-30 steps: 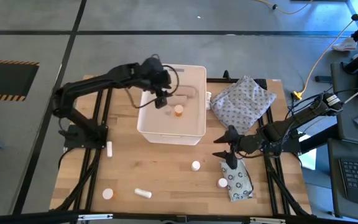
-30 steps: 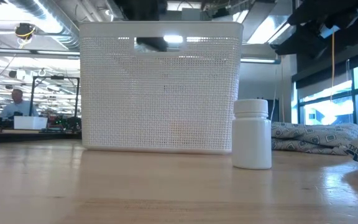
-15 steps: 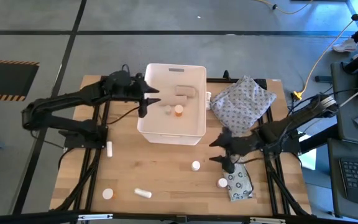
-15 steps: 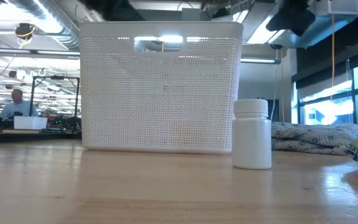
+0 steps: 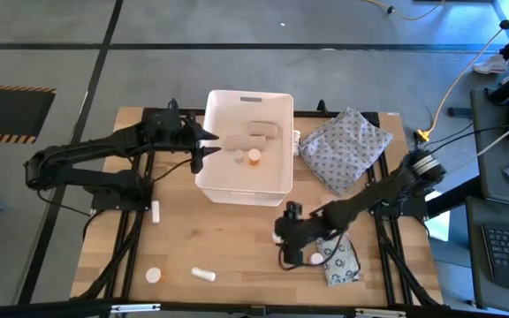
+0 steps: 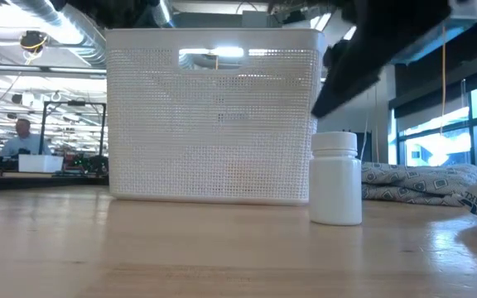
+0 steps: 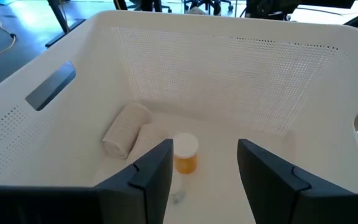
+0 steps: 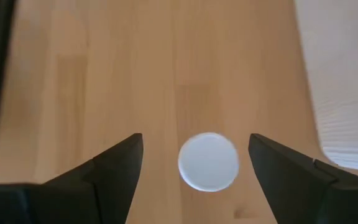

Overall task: Pick & place medical supplies in basket/bin
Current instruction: Put the bottom white pill bottle into the white bin

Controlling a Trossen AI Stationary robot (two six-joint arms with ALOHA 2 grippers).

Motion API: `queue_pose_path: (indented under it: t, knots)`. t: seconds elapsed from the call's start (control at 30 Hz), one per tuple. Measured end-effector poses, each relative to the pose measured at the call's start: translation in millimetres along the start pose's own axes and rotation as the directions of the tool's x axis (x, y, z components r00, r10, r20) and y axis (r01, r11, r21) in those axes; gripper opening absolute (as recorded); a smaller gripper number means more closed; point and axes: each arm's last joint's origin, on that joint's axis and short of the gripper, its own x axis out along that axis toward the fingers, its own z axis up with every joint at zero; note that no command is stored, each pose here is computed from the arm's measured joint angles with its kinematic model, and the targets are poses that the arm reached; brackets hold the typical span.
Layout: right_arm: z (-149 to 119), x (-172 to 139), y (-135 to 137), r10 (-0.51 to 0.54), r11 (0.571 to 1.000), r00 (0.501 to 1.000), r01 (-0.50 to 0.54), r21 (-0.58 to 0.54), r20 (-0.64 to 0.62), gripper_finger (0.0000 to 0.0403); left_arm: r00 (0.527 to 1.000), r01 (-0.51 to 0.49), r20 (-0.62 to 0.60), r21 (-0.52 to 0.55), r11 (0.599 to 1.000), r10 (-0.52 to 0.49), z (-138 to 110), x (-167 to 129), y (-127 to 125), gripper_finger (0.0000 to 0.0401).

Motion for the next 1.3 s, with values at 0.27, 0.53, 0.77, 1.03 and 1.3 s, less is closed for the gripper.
queue_pose_path:
  t: [0.27, 0.53, 0.77, 1.03, 1.3]
  knots:
    - [-0.8, 15.7, 4.4, -0.037, 0.999, 0.998, 0.039, 0.024, -0.049, 0.0294, 1.000, 0.000, 0.002, 0.000, 1.000, 0.000, 0.2, 0.1, 0.0, 0.0171]
    - [-6.3, 17.1, 2.3, -0.055, 0.998, 0.995, 0.057, 0.024, -0.088, 0.0294, 1.000, 0.001, -0.004, -0.007, 1.000, -0.001, -0.4, 0.2, 0.0, 0.0171]
    - [-11.1, 16.4, 0.4, -0.078, 0.993, 0.988, 0.089, 0.077, -0.133, 0.0294, 1.000, 0.002, -0.005, -0.007, 1.000, -0.002, -0.5, 0.2, -0.1, 0.0171]
    - [-9.2, 16.6, -5.9, -0.007, 0.844, 0.982, 0.107, 0.526, -0.188, 0.0294, 1.000, 0.002, -0.005, -0.011, 1.000, -0.002, -0.5, 0.2, -0.1, 0.0171]
    - [-1.3, 21.7, -25.8, 0.148, 0.572, 0.952, 0.140, 0.808, -0.270, 0.0294, 1.000, 0.003, -0.006, -0.051, 0.999, -0.003, -0.6, 0.2, -0.1, 0.0171]
